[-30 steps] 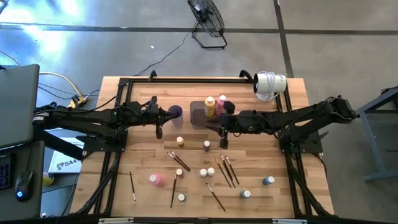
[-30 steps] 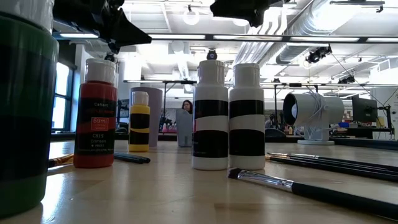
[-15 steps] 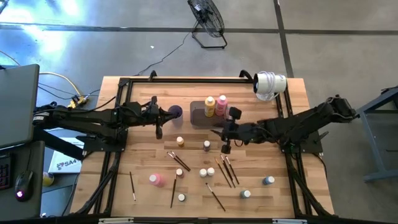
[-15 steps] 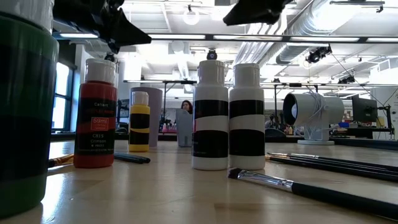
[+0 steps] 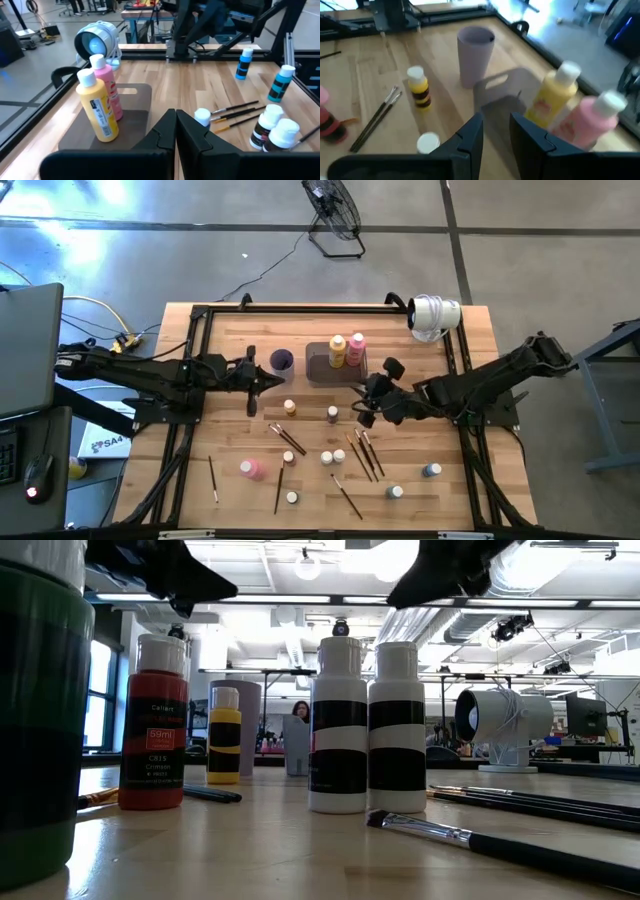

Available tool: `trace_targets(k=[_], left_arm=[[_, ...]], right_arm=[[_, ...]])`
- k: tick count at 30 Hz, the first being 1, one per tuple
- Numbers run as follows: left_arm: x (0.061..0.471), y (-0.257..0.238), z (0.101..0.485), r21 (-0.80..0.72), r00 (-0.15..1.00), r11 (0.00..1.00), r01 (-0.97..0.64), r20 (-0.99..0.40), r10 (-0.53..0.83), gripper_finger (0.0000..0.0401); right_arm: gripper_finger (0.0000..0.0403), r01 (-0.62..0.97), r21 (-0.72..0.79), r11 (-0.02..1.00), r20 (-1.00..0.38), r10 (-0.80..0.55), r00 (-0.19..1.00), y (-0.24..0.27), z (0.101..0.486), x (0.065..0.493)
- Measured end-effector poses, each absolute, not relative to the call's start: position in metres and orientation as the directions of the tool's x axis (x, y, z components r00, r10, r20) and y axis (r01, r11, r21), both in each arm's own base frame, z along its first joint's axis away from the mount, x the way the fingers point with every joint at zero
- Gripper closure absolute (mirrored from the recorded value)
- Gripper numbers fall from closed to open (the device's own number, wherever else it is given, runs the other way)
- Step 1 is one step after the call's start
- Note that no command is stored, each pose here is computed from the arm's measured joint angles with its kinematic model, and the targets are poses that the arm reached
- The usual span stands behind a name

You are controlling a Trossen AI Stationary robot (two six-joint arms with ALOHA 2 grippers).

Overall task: Pick & Place Paint Supplies
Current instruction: Put the silver paint brush into the purple cup

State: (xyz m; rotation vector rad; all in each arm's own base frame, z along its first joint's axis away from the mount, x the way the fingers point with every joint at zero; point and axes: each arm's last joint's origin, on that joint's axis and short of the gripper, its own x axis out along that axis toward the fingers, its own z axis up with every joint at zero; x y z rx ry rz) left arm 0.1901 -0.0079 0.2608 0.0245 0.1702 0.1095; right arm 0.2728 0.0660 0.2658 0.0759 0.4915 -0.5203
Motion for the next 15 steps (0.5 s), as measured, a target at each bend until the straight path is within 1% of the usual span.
trace_targets(k=[6,11,15], left_arm=[[0.187,-0.011,0.262,0.041,0.979,0.993,-0.111,-0.165,0.116,0.0391],[0.185,-0.01,0.264,0.039,0.981,0.993,-0.114,-0.154,0.118,0.0391],[0.184,-0.01,0.263,0.042,0.978,0.993,-0.113,-0.17,0.119,0.0391]], right_arm=[[0.0316,0.507,0.088,0.857,-0.576,-0.371,0.728,0.051,0.26,0.272],[0.0316,0.533,0.241,0.811,-0.698,-0.237,0.676,0.03,0.252,0.272],[0.0316,0.585,0.269,0.766,-0.755,-0.209,0.621,0.02,0.248,0.268]])
